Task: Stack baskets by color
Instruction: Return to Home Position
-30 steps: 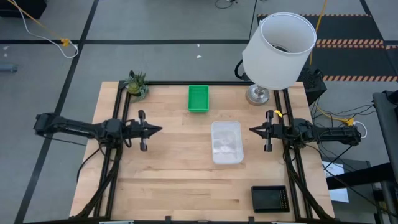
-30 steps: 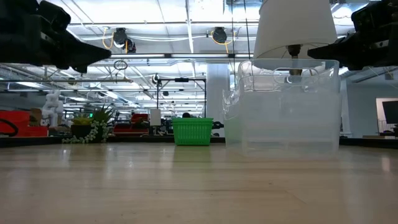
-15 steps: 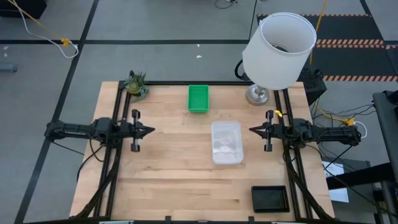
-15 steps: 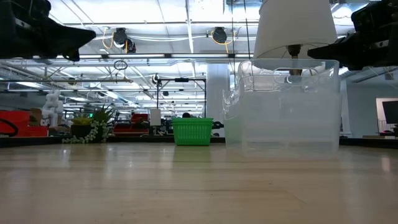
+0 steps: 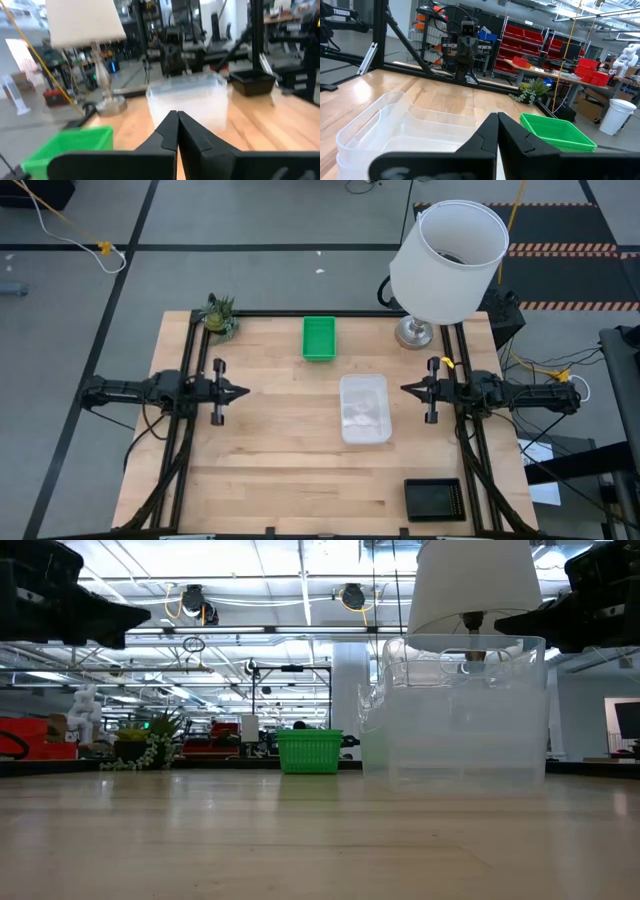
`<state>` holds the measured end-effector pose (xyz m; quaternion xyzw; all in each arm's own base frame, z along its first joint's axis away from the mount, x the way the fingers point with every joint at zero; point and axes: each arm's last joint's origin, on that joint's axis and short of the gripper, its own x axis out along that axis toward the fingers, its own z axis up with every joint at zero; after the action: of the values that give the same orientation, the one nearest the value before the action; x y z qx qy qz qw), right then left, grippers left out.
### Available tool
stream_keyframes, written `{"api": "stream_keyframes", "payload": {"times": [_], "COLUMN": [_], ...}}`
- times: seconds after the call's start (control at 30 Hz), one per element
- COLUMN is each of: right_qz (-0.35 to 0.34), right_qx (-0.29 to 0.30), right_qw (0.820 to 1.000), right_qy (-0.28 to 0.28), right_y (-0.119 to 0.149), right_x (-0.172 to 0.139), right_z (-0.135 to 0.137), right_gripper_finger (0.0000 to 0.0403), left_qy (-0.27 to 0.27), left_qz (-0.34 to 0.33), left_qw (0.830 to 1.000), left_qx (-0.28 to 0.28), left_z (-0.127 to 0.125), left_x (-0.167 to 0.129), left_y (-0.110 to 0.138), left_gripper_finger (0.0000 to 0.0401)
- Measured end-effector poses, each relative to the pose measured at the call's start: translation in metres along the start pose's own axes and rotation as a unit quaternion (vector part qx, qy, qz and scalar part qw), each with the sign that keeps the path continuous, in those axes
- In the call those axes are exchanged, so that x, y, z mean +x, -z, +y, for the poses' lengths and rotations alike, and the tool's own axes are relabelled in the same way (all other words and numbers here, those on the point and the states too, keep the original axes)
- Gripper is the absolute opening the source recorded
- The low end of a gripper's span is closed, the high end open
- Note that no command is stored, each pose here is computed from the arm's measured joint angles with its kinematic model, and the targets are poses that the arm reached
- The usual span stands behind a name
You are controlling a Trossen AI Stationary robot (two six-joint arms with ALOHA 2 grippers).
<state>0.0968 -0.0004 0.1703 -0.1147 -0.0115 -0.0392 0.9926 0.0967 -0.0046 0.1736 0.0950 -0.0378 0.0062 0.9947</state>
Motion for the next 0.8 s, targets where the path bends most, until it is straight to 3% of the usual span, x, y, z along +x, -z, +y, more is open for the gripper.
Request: {"api": "stream_keyframes", "payload": {"times": [0.8], "right_qz": [0.000], "right_qx": [0.000], "right_qw": [1.000], "right_qy": [0.001], "right_y": [0.0000], "right_x": [0.0000], "right_z": [0.0000], "right_gripper_finger": [0.0000], "left_qy": [0.002], "left_qz": [0.017], "left_qw": [1.000], "left_qx": [0.017], "left_z": [-0.0005], "left_x": [-0.0001], "left_y": [0.0033], "left_gripper_finger": [0.0017]}}
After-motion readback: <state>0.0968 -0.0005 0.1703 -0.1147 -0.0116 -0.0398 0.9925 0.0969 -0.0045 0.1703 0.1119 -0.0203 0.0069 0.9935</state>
